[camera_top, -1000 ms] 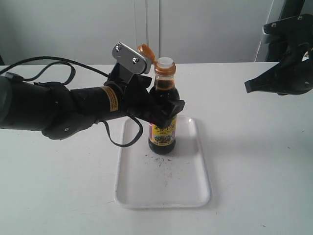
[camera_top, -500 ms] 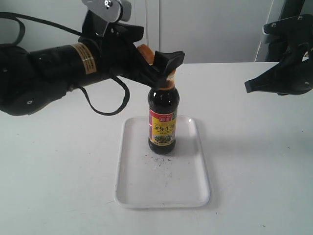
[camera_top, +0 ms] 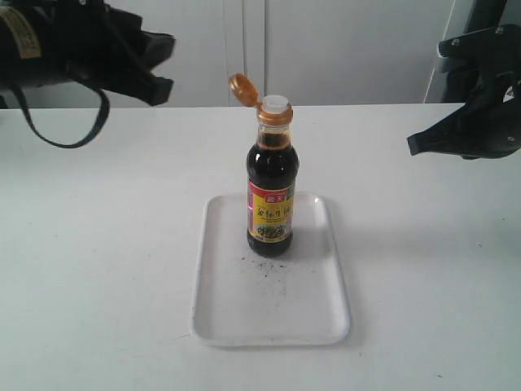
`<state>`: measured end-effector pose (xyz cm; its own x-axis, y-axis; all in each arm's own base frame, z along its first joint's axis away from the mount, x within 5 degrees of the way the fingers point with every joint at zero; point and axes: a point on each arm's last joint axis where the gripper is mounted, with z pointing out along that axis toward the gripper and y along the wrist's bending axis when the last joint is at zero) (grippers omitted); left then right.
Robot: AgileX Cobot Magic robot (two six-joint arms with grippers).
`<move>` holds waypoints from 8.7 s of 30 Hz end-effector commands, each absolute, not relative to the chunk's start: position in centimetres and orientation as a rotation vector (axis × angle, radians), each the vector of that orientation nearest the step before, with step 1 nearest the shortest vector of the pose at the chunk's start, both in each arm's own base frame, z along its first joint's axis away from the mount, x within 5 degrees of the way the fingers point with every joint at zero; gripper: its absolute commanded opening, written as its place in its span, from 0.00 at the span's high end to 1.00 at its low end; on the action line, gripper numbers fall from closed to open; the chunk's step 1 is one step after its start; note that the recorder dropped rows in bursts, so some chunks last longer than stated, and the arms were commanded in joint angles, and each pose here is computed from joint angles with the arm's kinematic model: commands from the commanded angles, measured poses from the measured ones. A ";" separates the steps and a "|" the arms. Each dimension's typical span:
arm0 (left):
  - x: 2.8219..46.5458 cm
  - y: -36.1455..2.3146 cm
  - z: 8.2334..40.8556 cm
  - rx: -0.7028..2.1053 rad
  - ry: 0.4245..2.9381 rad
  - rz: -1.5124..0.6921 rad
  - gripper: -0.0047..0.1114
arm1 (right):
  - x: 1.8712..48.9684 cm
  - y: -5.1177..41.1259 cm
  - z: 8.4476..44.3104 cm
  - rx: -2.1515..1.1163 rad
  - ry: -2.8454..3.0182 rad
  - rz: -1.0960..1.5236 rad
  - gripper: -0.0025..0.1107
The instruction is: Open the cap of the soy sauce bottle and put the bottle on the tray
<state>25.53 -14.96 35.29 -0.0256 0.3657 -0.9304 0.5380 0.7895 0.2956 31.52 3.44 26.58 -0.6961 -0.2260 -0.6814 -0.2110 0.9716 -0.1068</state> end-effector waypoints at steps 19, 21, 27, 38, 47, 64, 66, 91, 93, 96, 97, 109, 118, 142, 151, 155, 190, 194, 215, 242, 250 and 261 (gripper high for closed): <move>23.1 -2.8 35.3 0.537 2.827 0.227 0.96 | 29.4 2.3 28.5 -0.446 2.736 -0.157 0.98; 22.7 -2.5 35.3 0.504 2.877 0.224 0.96 | 28.7 2.2 28.5 -0.433 2.794 -0.157 0.98; 21.4 -2.4 35.5 0.487 2.825 0.176 0.96 | 26.8 2.0 30.1 -0.408 2.686 -0.154 0.98; 18.8 -2.2 32.5 0.411 2.540 0.133 0.96 | 21.6 1.9 31.3 -0.358 2.214 -0.118 0.98; 16.3 -2.0 30.5 0.320 2.310 0.078 0.96 | 16.2 1.8 32.5 -0.257 1.955 -0.030 0.98; 12.6 -1.8 28.8 0.206 2.127 -0.029 0.96 | 9.2 1.1 32.9 -0.155 1.613 0.039 0.98; 12.0 -1.7 29.1 0.195 2.112 -0.045 0.96 | 8.8 1.1 32.9 -0.151 1.615 0.045 0.98; 8.5 -1.3 30.8 0.165 1.960 -0.086 0.96 | 8.5 1.1 32.9 -0.112 1.618 0.091 0.98; 8.5 -1.3 30.8 0.165 1.958 -0.086 0.96 | 8.5 1.1 32.9 -0.112 1.618 0.091 0.98; 8.5 -1.3 30.9 0.168 1.955 -0.079 0.96 | 8.5 1.1 32.9 -0.112 1.618 0.091 0.98; 8.5 -1.3 30.9 0.168 1.955 -0.079 0.96 | 8.5 1.1 32.9 -0.112 1.618 0.091 0.98; 7.0 -0.7 29.5 0.232 1.905 0.019 0.96 | 8.5 1.1 32.9 -0.112 1.618 0.091 0.98; 6.0 -0.4 25.2 0.150 1.902 0.018 0.96 | 8.5 1.1 32.9 -0.112 1.618 0.091 0.98; 4.9 -0.2 16.9 0.045 1.978 0.004 0.96 | 8.5 1.1 32.9 -0.112 1.618 0.091 0.98; 5.2 -0.4 16.7 0.006 1.928 -0.046 0.96 | 8.5 1.1 32.9 -0.112 1.618 0.091 0.98; 5.2 -0.4 16.7 0.006 1.928 -0.046 0.96 | 8.5 1.1 32.9 -0.112 1.618 0.091 0.98; 5.2 -0.4 16.7 0.006 1.928 -0.046 0.96 | 8.5 1.1 32.9 -0.112 1.618 0.091 0.98; 5.2 -0.4 16.7 0.006 1.928 -0.046 0.96 | 8.5 1.1 32.9 -0.117 1.619 0.083 0.98; 5.2 -0.4 16.7 0.006 1.928 -0.046 0.96 | 5.5 0.6 26.8 -0.097 1.640 0.068 0.98; 5.2 -0.4 16.7 0.006 1.930 -0.046 0.96 | 5.5 0.5 18.9 -0.113 1.745 0.052 0.98; 5.2 -0.4 16.7 0.006 1.930 -0.046 0.96 | 5.4 0.5 18.4 -0.119 1.799 0.044 0.98; 5.2 -0.4 16.7 0.006 1.930 -0.046 0.96 | 5.3 0.5 18.2 -0.120 1.828 0.043 0.98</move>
<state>5.17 -0.36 16.72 -0.3561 -0.0047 -0.9344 0.0309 0.9994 -0.0168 5.35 0.51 18.33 -0.2530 -0.0543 -0.9659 -0.1081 0.9938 -0.0276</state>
